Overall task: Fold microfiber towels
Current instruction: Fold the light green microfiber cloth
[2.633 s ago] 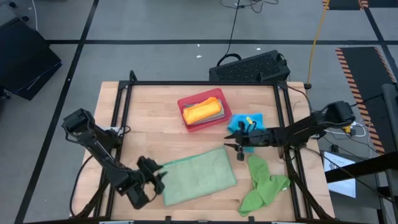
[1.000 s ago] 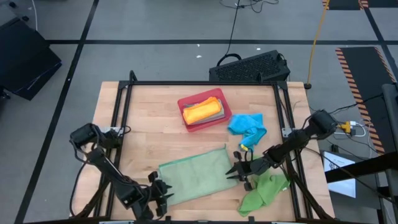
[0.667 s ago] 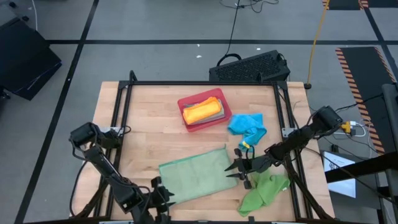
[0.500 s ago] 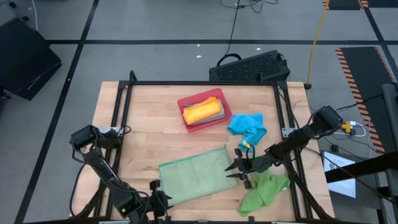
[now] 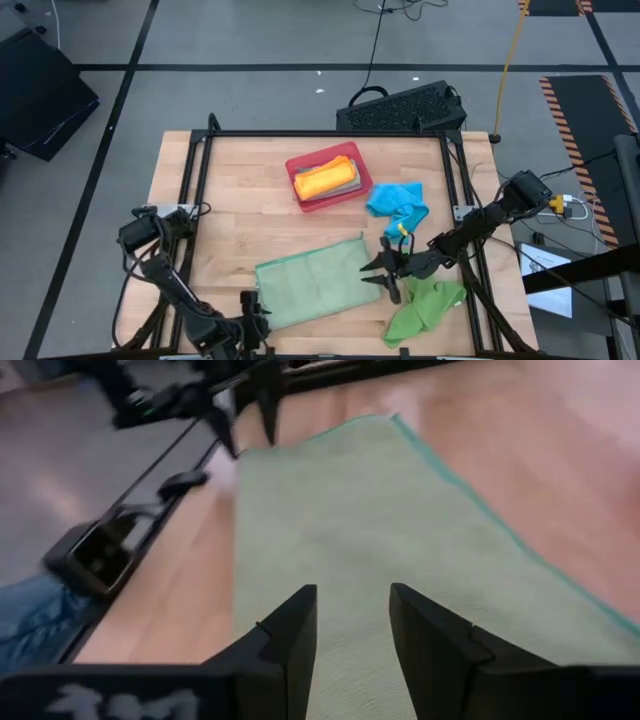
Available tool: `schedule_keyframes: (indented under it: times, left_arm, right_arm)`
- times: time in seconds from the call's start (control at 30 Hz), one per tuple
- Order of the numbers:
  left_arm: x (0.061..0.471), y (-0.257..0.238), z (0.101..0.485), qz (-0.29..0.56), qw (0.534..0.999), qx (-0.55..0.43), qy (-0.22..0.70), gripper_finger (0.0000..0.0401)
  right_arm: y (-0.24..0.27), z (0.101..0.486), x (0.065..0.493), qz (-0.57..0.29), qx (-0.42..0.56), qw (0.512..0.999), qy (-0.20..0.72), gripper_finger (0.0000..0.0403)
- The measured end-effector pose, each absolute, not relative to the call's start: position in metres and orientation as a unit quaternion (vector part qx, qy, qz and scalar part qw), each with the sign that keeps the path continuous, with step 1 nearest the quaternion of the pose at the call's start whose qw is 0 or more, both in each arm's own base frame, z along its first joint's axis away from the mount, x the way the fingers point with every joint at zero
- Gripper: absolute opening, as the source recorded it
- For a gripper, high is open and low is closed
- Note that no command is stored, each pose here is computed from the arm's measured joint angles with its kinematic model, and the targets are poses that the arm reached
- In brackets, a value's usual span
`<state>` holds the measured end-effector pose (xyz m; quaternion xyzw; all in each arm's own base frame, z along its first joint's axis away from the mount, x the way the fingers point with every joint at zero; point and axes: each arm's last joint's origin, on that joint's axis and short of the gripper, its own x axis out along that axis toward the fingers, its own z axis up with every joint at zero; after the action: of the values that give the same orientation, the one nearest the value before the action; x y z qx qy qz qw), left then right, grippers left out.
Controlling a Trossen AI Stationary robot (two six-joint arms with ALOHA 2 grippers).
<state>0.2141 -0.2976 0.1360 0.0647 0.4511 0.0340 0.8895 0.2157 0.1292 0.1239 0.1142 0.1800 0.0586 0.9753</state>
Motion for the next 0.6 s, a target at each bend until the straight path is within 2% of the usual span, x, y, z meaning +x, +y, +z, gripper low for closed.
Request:
schedule_keyframes:
  times: [0.1, 0.23, 0.43, 0.6]
  left_arm:
    - [0.209, -0.296, 0.131, 0.017, 0.881, 0.09, 0.465, 0.024]
    - [0.206, -0.292, 0.122, 0.008, 0.879, 0.098, 0.466, 0.0228]
    - [0.205, -0.293, 0.121, -0.006, 0.878, 0.106, 0.466, 0.018]
    - [0.205, -0.292, 0.12, -0.01, 0.876, 0.12, 0.466, 0.0129]
  right_arm:
    - [0.132, 0.132, 0.223, 0.041, 0.126, 0.978, 0.161, 0.0122]
    - [0.143, 0.153, 0.241, 0.027, 0.111, 0.986, 0.122, 0.0122]
    - [0.156, 0.179, 0.264, 0.009, 0.076, 0.99, 0.12, 0.0122]
    - [0.166, 0.176, 0.279, 0.008, 0.078, 0.99, 0.121, 0.0122]
